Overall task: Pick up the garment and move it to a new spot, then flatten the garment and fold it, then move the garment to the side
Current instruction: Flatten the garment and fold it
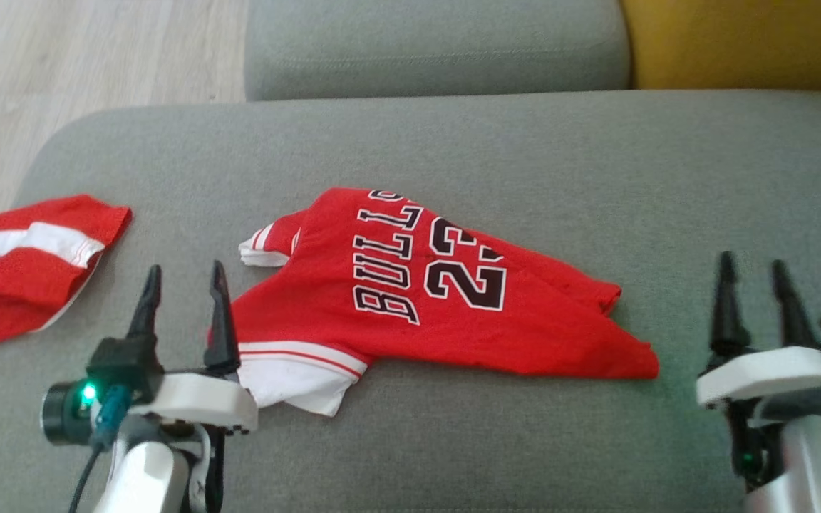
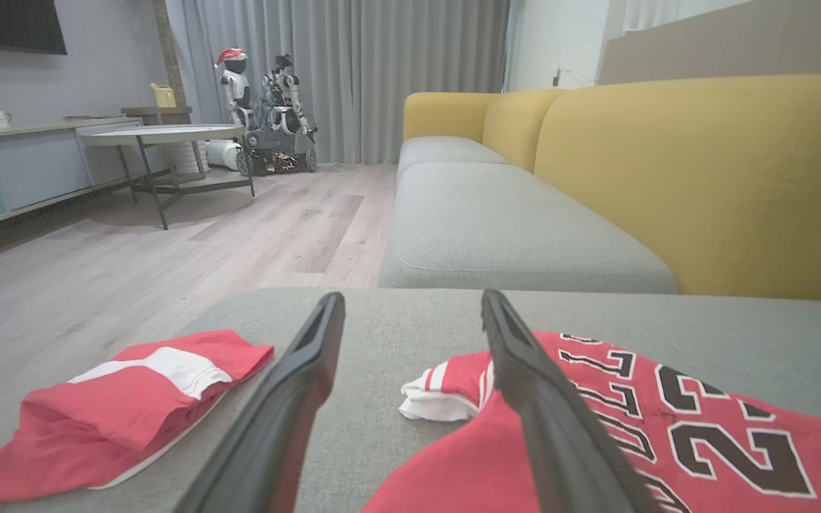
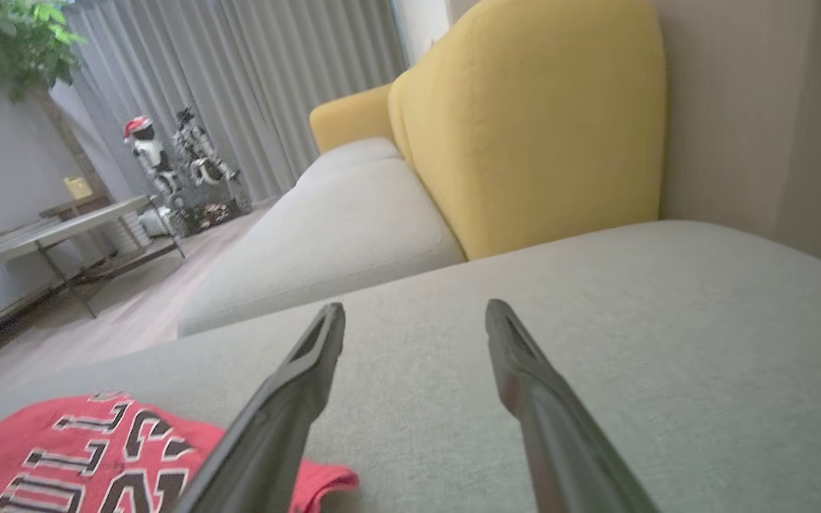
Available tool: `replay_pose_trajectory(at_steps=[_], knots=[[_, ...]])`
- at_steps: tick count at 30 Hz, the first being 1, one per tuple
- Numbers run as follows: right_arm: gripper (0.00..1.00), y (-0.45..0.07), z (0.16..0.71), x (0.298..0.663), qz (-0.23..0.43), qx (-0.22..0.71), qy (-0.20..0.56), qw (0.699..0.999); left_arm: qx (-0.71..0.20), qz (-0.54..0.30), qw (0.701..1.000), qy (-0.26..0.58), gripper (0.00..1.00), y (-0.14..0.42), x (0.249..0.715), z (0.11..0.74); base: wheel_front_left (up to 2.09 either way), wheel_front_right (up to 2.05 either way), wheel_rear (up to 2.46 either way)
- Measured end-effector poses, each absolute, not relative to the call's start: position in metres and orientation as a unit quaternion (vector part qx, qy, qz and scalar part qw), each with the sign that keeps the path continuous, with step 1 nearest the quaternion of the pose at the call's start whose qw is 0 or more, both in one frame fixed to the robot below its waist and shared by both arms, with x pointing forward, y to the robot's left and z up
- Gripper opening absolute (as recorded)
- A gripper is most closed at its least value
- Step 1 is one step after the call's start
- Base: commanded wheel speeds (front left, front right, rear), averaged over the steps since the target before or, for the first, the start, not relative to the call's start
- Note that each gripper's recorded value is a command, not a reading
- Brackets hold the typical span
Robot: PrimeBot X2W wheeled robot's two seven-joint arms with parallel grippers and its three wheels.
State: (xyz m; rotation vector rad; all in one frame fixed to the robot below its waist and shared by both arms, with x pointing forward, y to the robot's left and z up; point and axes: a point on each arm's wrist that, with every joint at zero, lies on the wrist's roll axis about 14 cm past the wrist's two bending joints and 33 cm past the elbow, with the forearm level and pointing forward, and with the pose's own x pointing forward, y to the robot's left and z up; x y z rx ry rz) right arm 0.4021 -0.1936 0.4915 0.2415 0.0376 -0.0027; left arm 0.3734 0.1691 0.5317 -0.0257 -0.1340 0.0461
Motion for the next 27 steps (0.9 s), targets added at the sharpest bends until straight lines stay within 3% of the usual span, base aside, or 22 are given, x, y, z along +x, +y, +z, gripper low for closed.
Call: replay_pose_trajectory(at_steps=[10,21,22,23,27], knots=[[1.00,-0.147,0.420,0.413,0.050,0.169,0.208,0.962,-0.010,0.031,0.998,-0.049,1.00,0.176,0.373,0.518,0.00,0.00,0.00],[1.00,-0.123,0.390,0.420,0.057,0.259,0.284,0.921,-0.011,0.028,0.999,-0.030,1.00,0.175,0.374,0.504,0.00,0.00,0.00],[0.76,-0.120,0.387,0.420,0.059,0.265,0.290,0.918,-0.010,0.028,0.999,-0.030,1.00,0.175,0.375,0.504,0.00,0.00,0.00],[0.00,-0.118,0.386,0.421,0.060,0.268,0.292,0.916,-0.008,0.030,0.999,-0.031,1.00,0.177,0.376,0.505,0.00,0.00,0.00],[0.00,-0.110,0.386,0.430,0.068,0.269,0.295,0.914,-0.004,0.035,0.999,-0.036,1.00,0.182,0.381,0.508,0.00,0.00,0.00]])
